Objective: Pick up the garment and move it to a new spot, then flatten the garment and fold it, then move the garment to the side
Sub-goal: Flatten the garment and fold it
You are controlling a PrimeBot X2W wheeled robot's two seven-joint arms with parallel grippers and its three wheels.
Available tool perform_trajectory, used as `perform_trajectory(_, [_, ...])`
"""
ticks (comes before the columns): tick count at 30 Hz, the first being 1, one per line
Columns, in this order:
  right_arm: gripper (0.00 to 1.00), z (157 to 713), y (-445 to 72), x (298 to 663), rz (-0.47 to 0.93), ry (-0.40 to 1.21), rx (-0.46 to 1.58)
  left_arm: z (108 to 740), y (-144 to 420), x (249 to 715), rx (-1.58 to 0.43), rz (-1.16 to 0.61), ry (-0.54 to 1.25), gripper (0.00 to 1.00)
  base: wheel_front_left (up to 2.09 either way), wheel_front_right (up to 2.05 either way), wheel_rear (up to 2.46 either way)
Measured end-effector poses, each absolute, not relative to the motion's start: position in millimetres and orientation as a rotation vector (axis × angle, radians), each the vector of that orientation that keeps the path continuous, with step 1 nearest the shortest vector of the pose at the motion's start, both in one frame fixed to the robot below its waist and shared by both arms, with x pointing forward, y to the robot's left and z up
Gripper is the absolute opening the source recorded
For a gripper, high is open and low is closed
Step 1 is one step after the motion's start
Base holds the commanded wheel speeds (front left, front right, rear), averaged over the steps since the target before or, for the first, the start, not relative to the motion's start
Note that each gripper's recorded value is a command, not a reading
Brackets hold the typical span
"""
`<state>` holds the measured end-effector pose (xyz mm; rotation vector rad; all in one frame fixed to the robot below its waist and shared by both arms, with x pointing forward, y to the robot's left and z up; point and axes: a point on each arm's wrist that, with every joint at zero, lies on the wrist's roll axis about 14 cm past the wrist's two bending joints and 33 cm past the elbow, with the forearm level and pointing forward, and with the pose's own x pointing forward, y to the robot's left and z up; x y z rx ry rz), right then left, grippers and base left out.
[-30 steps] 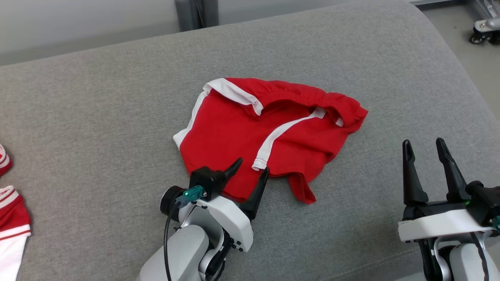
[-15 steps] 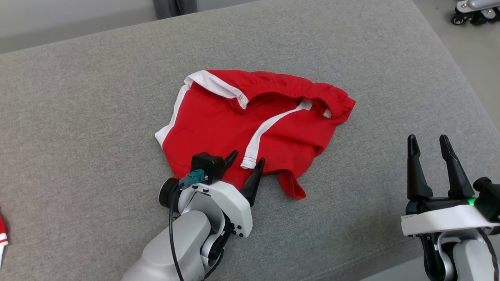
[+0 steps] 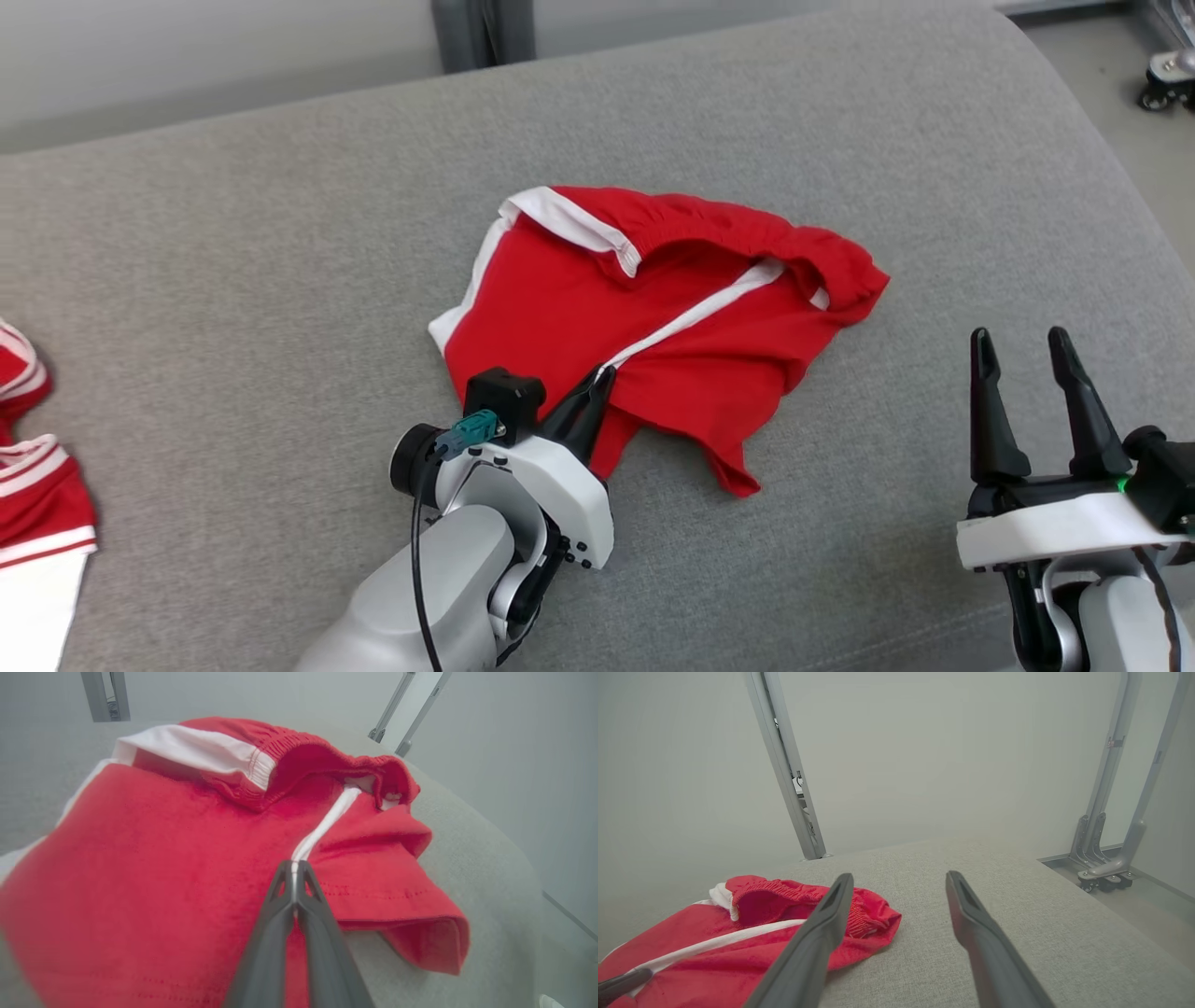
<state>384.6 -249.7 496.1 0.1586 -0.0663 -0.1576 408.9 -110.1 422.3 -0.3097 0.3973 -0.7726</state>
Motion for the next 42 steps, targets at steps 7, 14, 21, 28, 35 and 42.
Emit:
perform_trajectory(7, [1.0,510.9,-232.3,382.2,-0.104,-0.107,0.178,471.0,-85.8,422.2,-0.241,-0.701,0.215,0.0,0.0,0.0,0.0])
perform_trajectory(14, [1.0,520.6,-211.2,380.2,-0.041,-0.133,0.197,537.4,-31.8,439.9,-0.184,-0.553,-0.032,0.0,0.0,0.0,0.0])
perform_trajectory(21, [1.0,525.1,-191.9,381.9,0.016,-0.141,0.21,606.2,0.4,441.4,-0.118,-0.478,-0.281,0.0,0.0,0.0,0.0])
perform_trajectory(28, [1.0,522.1,-182.5,385.5,0.042,-0.13,0.214,565.2,24.9,429.2,-0.043,-0.431,-0.202,0.0,0.0,0.0,0.0])
perform_trajectory(35, [1.0,516.2,-172.4,392.1,0.07,-0.111,0.216,508.9,61.9,417.4,0.036,-0.346,-0.062,0.0,0.0,0.0,0.0])
perform_trajectory(42, [1.0,508.9,-157.8,400.8,0.111,-0.087,0.211,456.7,88.5,396.4,0.18,-0.331,0.066,0.0,0.0,0.0,0.0])
